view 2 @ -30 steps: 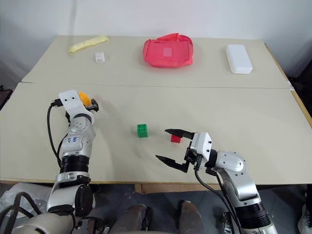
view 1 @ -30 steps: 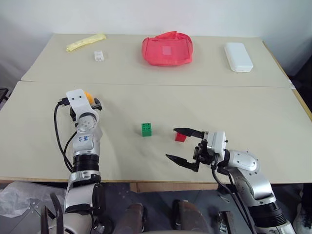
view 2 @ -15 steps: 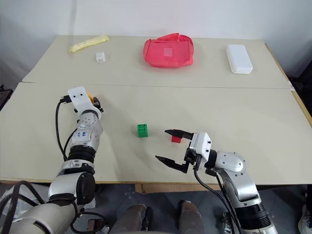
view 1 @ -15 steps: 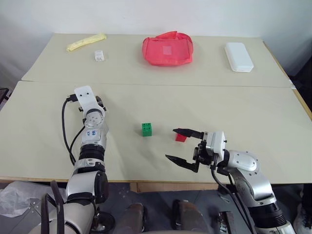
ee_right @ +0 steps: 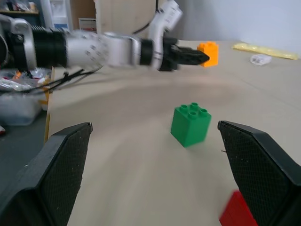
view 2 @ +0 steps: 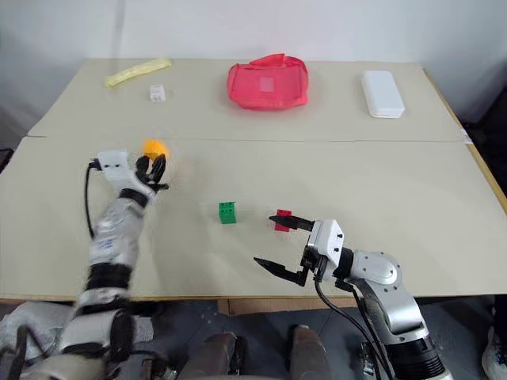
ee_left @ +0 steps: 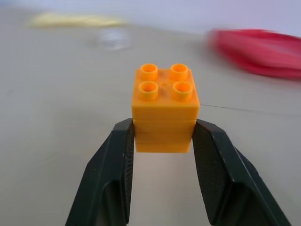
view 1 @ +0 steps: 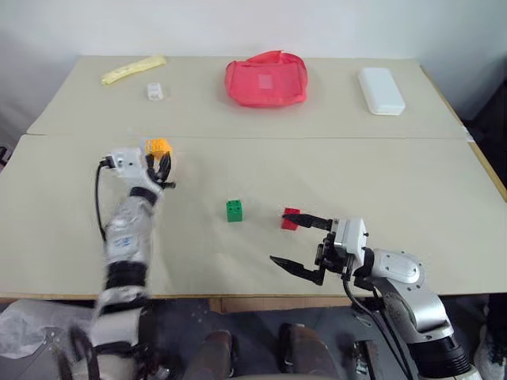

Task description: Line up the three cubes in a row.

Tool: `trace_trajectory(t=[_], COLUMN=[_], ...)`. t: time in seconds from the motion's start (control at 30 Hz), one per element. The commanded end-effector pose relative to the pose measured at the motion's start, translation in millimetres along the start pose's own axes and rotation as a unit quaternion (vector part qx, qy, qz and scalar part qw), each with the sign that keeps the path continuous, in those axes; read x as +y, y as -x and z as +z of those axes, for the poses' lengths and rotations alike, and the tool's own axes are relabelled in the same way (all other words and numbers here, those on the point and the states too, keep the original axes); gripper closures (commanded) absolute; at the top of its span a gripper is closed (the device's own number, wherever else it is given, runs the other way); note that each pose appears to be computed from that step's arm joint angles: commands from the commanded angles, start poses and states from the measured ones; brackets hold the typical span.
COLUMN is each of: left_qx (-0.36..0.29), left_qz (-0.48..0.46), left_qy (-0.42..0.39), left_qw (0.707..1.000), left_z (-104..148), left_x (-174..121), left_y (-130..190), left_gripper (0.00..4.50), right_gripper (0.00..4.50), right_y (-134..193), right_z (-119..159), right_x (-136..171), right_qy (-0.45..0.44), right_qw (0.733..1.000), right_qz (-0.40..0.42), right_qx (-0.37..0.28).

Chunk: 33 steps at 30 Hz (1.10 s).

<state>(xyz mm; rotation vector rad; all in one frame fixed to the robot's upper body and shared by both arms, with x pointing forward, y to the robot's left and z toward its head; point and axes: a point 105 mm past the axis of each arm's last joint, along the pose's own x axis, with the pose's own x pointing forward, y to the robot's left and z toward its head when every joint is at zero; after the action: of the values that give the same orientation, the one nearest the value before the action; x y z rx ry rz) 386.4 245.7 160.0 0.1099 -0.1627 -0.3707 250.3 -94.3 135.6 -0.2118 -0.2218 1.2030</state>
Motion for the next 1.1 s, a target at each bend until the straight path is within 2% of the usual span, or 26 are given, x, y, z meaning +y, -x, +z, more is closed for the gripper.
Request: trace_trajectory(t=[0.03, 0.17, 0.23, 0.3, 0.5, 0.73, 1.1], left_qx=[0.01, 0.092, 0.118, 0.134, 0.133, 0.14, 0.168], left_qz=[-0.278, -0.376, -0.432, -0.461, -0.479, -0.487, -0.48], left_qy=[-0.026, -0.068, -0.083, -0.084, -0.097, -0.109, -0.128], left_qw=[0.96, 0.92, 0.89, 0.873, 0.862, 0.855, 0.852], left_z=[31, 15, 3, -6, -21, -29, -31], left_x=[-30, -30, -36, -40, -52, -56, -36], left_y=[35, 48, 54, 54, 32, 25, 42], left_gripper=[3.05, 3.05, 3.05, 3.05, 3.05, 3.05, 3.05], right_gripper=[0.0, 0.0, 0.0, 0.0, 0.0, 0.0, 0.0], right_y=[12, 28, 35, 38, 36, 41, 45], right_z=[14, 13, 11, 11, 14, 14, 11], right_x=[-1, -5, -8, -10, -3, 2, -1], right_qy=[0.02, 0.023, 0.027, 0.031, 0.028, 0.023, 0.024], right_qw=[1.0, 0.999, 0.999, 0.999, 0.999, 0.998, 0.997], right_qz=[-0.001, -0.001, -0.004, -0.008, -0.025, -0.037, -0.038], right_qx=[-0.002, 0.023, 0.037, 0.042, 0.036, 0.045, 0.055])
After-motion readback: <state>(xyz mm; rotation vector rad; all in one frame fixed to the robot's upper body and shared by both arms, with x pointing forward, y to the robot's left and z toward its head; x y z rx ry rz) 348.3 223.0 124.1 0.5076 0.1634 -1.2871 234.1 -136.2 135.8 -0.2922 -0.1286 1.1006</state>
